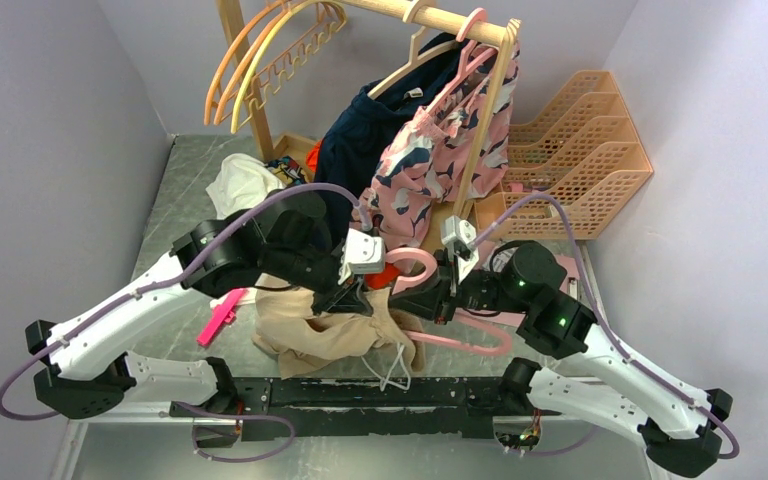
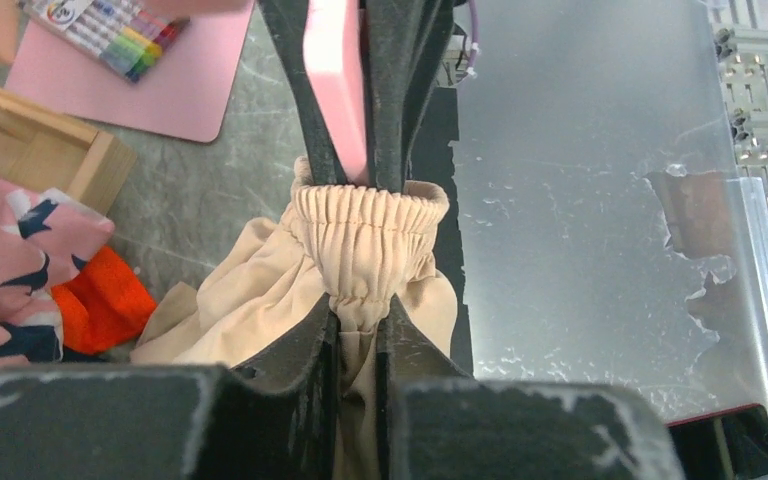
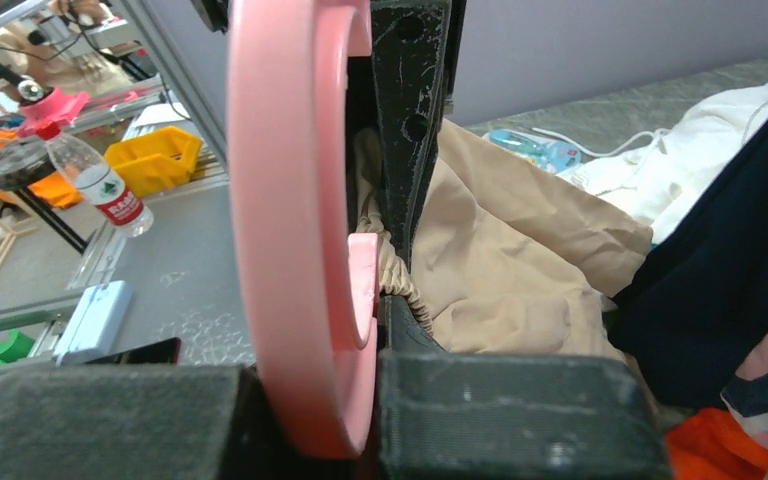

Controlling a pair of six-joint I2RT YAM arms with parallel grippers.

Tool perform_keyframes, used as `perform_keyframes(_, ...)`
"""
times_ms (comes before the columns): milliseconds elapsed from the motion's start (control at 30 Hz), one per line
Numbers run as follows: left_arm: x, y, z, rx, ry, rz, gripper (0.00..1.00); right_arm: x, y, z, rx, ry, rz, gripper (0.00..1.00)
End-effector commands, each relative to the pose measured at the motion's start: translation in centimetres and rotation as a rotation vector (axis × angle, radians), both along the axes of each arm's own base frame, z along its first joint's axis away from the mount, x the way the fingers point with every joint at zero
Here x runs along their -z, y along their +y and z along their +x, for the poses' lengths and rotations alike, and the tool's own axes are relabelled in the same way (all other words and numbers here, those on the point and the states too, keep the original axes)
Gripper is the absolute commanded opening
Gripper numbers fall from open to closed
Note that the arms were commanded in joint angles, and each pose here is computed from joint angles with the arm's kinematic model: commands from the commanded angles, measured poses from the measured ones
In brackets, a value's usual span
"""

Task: Place the shorts on the hanger
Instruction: Hang the shorts on the hanger.

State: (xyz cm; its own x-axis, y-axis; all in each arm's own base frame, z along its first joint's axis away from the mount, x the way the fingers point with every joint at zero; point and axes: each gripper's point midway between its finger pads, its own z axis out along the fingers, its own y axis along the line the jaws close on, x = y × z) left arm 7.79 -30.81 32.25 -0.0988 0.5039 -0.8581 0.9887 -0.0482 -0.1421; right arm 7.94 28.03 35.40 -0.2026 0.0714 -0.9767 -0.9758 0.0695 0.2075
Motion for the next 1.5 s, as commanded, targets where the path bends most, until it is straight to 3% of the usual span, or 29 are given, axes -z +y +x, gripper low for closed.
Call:
perform_keyframes(0,-0.8,-1.7,0.8,-0.004,-0.043,-0.068,0.07,-5.2,-0.1,-2.2,-0.110,-0.092,0.183,0.00)
perform_keyframes(133,-1.2,-1.4,0.9,-0.026,-0.062,-0.101,0.07,-4.9,-0.3,-1.9,-0.088,-0.101,0.147,0.00)
perform_keyframes(233,-1.9,-0.8,1.0,-0.054,-0.087,-0.143,0.07,-4.6,-0.8,-1.8,-0.065,-0.110,0.102,0.21)
perform_keyframes(367,-3.2,0.4,0.4,-0.069,-0.115,-0.213,0.07,-4.3,-1.4,-2.0,-0.058,-0.107,0.049,0.31)
perform_keyframes(567,-4.0,0.9,-0.1,-0.071,-0.118,-0.259,0.07,-4.7,-1.6,-2.5,-0.076,-0.095,0.056,0.32)
perform_keyframes(800,-3.8,0.8,-0.1,-0.074,-0.097,-0.238,0.07,-6.3,-1.0,-1.3,-0.025,-0.090,0.100,0.41)
perform_keyframes(1133,-4.1,0.5,0.1,-0.082,-0.085,-0.239,0.07,-6.4,0.4,-0.1,-0.014,-0.067,0.064,0.32)
perform_keyframes(1267,-4.1,0.6,0.0,-0.079,-0.085,-0.233,0.07,-6.4,0.2,0.9,0.037,-0.083,0.035,0.43)
perform_keyframes(1467,-4.0,1.6,0.0,-0.106,-0.100,-0.224,0.07,-6.3,-0.9,1.6,0.103,-0.103,-0.038,0.46)
